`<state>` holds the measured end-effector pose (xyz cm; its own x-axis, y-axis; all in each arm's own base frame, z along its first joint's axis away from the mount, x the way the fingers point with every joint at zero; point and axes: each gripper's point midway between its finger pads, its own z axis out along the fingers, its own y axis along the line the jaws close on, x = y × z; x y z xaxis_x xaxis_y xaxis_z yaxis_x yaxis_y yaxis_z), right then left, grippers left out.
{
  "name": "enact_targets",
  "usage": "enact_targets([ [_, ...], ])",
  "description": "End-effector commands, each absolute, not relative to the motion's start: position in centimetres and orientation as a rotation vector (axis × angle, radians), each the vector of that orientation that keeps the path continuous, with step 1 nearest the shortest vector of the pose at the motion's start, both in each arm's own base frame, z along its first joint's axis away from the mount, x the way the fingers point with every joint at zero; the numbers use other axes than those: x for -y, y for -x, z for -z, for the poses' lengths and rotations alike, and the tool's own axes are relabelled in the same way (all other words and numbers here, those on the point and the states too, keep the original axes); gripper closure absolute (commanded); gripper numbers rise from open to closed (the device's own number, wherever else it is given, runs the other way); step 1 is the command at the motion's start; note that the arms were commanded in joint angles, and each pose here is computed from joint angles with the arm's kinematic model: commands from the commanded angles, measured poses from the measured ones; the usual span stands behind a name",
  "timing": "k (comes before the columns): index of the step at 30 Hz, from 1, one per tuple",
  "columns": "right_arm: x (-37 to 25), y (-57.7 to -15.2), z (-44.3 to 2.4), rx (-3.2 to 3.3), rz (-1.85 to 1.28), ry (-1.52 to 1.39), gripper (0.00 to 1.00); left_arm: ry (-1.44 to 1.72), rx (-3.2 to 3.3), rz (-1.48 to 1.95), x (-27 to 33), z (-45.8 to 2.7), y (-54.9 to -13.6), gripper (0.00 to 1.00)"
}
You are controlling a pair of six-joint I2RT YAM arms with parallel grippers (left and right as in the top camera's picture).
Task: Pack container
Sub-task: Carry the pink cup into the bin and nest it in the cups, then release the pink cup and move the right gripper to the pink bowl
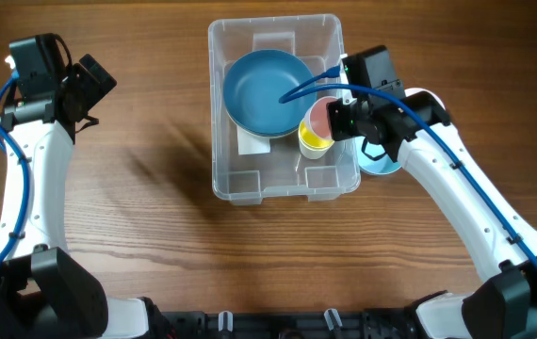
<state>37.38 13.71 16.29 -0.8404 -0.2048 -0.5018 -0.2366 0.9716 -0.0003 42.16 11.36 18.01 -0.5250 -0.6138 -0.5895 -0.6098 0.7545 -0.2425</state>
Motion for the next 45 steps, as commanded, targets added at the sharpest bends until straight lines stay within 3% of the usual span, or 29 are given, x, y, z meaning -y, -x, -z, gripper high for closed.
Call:
enact_targets([
  [1,-13.6,-37.5,-16.7,-2.589,-0.056,0.333,0.96,0.921,-2.269,-0.006,-11.8,-18.0,-42.3,0.00],
  [3,-13.6,-37.6,-16.7,-2.586,-0.058,0.333,0.93,0.921,-2.269,-0.006,-11.8,-18.0,-42.3,0.00],
  [4,-13.6,-37.6,-16.8,-2.584,-0.058,0.333,0.82,0.921,-2.269,-0.006,-11.8,-18.0,-42.3,0.00],
  [5,-13.6,-37.7,-16.8,-2.581,-0.059,0.332,0.62,0.921,-2.269,-0.006,-11.8,-18.0,-42.3,0.00],
  [6,-13.7,-37.8,-16.8,-2.577,-0.061,0.331,0.55,0.921,-2.269,-0.006,-11.8,-18.0,-42.3,0.00],
  [14,-13.6,-39.0,-17.9,-2.520,-0.061,0.285,0.49,0.921,-2.269,-0.006,-11.8,-18.0,-42.3,0.00],
  [16,-11.7,-39.7,-18.7,-2.498,0.011,0.149,0.37,0.921,-2.269,-0.006,-11.8,-18.0,-42.3,0.00],
  [21,-6.3,-41.1,-21.3,-2.425,0.140,-0.062,0.27,0.921,-2.269,-0.006,-11.8,-18.0,-42.3,0.00],
  [33,5.7,-40.9,-21.4,-2.405,0.203,-0.503,0.26,0.921,-2.269,-0.006,-11.8,-18.0,-42.3,0.00],
  [45,6.6,-42.2,-16.2,-2.521,0.152,-0.541,0.24,0.921,-2.269,-0.006,-11.8,-18.0,-42.3,0.00],
])
